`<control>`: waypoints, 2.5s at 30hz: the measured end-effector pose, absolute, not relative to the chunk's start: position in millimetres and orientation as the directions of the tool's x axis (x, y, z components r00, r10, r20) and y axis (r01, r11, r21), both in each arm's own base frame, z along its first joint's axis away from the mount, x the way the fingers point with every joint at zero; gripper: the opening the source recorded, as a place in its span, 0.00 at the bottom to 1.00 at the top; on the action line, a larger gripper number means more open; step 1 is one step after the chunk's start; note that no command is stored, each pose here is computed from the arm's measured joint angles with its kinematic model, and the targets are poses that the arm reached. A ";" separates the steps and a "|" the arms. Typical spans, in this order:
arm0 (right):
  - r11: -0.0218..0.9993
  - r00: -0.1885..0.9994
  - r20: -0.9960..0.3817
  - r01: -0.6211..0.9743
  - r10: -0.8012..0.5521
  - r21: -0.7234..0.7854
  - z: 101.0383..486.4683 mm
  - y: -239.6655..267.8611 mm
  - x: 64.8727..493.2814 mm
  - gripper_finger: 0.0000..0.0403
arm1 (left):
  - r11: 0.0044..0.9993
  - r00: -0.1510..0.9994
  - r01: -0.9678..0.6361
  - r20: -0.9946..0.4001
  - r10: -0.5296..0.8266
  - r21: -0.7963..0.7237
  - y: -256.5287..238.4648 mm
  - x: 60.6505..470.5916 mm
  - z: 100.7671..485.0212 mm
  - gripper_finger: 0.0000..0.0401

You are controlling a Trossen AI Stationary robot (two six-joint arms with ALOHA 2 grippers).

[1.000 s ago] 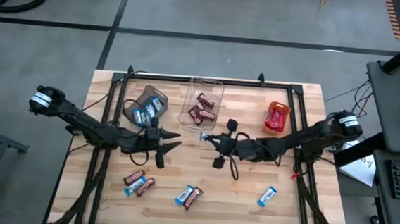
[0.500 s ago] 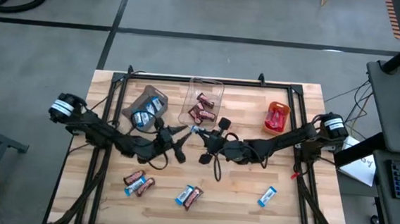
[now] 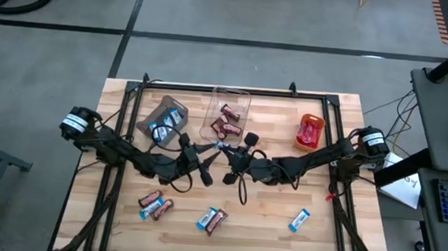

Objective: Sort candy
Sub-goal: Put the blue chocolate into the black bin, then put the brown chocolate into the transparent bin

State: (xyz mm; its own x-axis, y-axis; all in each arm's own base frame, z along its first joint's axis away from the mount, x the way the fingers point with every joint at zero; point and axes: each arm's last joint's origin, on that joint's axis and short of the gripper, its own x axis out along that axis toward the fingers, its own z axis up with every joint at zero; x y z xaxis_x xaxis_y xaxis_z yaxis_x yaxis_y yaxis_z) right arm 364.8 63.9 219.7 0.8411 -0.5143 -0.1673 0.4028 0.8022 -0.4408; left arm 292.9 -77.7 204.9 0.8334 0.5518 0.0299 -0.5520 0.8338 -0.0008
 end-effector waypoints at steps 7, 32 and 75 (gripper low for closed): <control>0.802 0.850 -0.168 0.381 -0.500 -0.461 219.7 68.8 364.0 0.02 | 0.824 0.824 -0.566 0.029 0.566 0.001 -76.6 293.8 204.8 0.22; 0.804 0.774 -0.241 0.518 -0.585 -0.291 239.2 60.1 341.9 0.49 | 0.781 0.789 -0.597 -0.043 0.613 0.184 -70.0 277.0 222.9 0.01; 0.816 0.725 -0.386 0.555 -0.570 -0.162 233.7 57.3 325.2 0.53 | 0.487 0.071 -0.820 -0.791 0.607 0.301 52.6 173.6 231.7 0.30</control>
State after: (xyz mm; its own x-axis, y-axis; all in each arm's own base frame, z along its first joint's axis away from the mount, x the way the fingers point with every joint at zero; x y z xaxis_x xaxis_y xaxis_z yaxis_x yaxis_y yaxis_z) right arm 325.2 57.3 233.7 0.7251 -0.5702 -0.3860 0.5551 0.8158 -0.1623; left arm 173.6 52.6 231.7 0.0706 0.6075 -0.7912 -0.8201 0.4869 0.3007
